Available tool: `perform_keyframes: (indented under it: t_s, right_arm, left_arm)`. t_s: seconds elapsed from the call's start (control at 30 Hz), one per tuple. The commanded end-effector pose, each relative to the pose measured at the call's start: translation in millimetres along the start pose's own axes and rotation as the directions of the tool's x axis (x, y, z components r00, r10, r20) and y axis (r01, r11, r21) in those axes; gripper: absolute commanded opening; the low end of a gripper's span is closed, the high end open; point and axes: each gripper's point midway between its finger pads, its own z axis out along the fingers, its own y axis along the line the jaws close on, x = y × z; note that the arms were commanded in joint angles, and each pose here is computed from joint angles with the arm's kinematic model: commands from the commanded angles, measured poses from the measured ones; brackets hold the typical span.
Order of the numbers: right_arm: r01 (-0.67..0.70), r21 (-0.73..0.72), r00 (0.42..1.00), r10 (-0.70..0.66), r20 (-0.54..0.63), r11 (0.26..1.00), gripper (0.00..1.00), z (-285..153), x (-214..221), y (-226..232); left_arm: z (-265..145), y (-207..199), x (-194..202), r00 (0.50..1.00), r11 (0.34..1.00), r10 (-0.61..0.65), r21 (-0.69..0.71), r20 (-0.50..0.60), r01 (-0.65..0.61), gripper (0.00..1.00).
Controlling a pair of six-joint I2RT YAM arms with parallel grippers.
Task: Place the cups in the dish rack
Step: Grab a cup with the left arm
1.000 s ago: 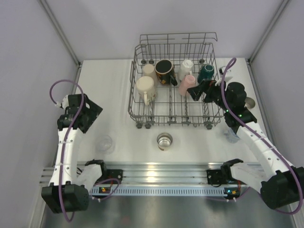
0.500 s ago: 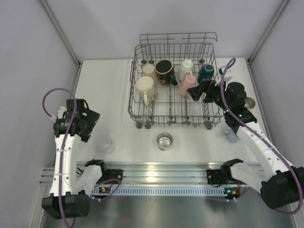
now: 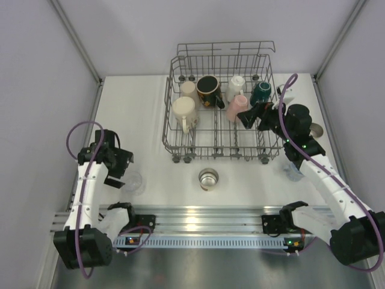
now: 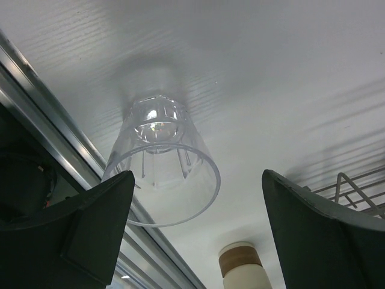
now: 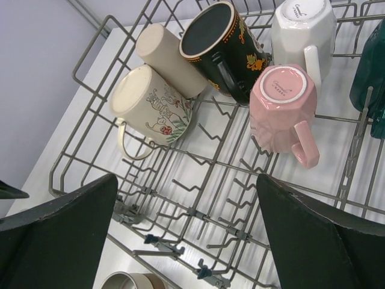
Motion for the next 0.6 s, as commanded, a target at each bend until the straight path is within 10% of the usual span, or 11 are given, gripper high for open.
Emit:
perform_keyframes:
  t_s: [0.0, 0.57]
  right_arm:
    - [0.036, -0.030, 0.998, -0.034, 0.048, 0.999, 0.99, -4.8, -12.9, 11.7]
    - [0.033, -0.021, 0.999, -0.032, 0.035, 0.999, 0.99, -1.3, -9.2, 8.5]
  left_arm:
    - [10.9, -2.1, 6.2, 0.999, 1.000, -0.024, -0.004, -0.027, 0.024, 0.92]
    - [63.1, -1.4, 20.8, 0.995, 0.997, 0.041, -0.057, -0.095, -0.047, 0.49]
